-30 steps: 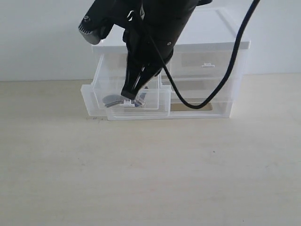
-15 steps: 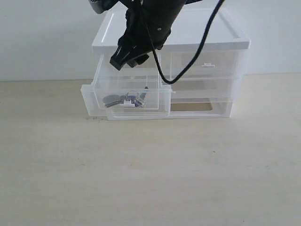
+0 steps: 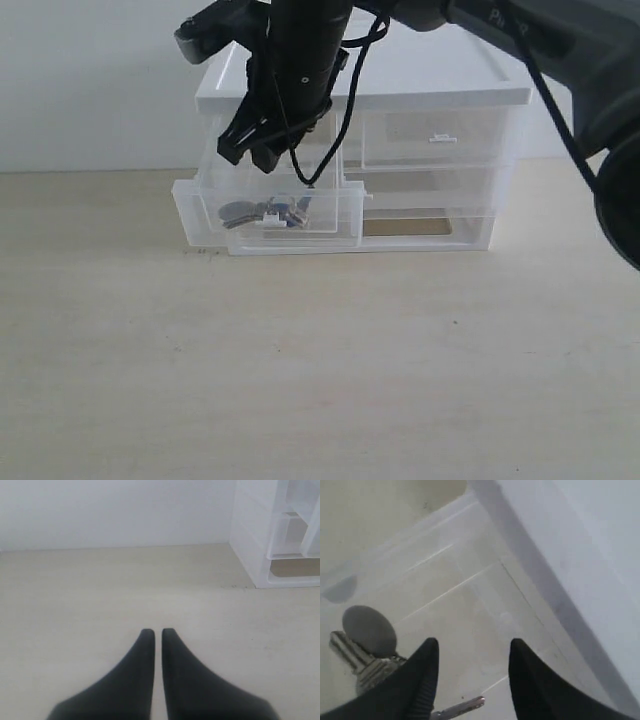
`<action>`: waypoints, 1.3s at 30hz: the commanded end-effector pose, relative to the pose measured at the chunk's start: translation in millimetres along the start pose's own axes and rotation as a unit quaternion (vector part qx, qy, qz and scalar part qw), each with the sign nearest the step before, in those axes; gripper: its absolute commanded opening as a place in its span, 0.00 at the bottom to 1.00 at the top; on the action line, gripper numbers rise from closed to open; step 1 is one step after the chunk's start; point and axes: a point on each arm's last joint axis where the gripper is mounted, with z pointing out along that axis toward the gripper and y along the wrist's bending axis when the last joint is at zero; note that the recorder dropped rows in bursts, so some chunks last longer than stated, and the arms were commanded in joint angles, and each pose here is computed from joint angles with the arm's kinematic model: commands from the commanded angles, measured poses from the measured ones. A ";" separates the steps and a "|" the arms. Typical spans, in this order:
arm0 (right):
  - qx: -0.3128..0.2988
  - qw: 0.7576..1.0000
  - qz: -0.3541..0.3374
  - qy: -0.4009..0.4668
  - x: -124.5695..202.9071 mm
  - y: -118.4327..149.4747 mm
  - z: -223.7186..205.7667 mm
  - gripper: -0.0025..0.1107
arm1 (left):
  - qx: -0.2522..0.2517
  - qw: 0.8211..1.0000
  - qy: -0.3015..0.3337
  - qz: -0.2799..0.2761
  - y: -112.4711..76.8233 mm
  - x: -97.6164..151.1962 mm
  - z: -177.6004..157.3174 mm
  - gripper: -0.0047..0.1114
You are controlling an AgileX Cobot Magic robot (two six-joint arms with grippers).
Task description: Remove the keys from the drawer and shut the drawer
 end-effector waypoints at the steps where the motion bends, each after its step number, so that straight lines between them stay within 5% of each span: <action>1: 0.031 0.999 0.007 0.010 2.4 -9.3 -0.9 0.38 | -0.001 1.000 0.001 -0.006 0.1 1.2 0.1 0.08; 15: -0.015 0.999 0.020 0.024 8.2 1.6 12.6 0.38 | -0.001 1.000 0.001 -0.006 0.1 1.2 0.1 0.08; 25: 0.075 0.996 0.017 -0.041 0.1 -15.4 -55.1 0.37 | -0.001 1.000 0.001 -0.006 0.1 1.2 0.1 0.08; 30: 0.047 0.996 0.029 -0.067 4.8 -8.1 -102.8 0.02 | -0.001 1.000 0.001 -0.006 0.1 1.2 0.1 0.08; 36: 0.044 0.995 0.031 -0.085 24.3 0.4 -108.9 0.02 | -0.001 1.000 0.001 -0.006 0.1 1.2 0.1 0.08; 39: 0.084 0.963 0.049 -0.251 47.0 10.3 -125.5 0.02 | -0.001 1.000 0.001 -0.006 0.1 1.2 0.1 0.08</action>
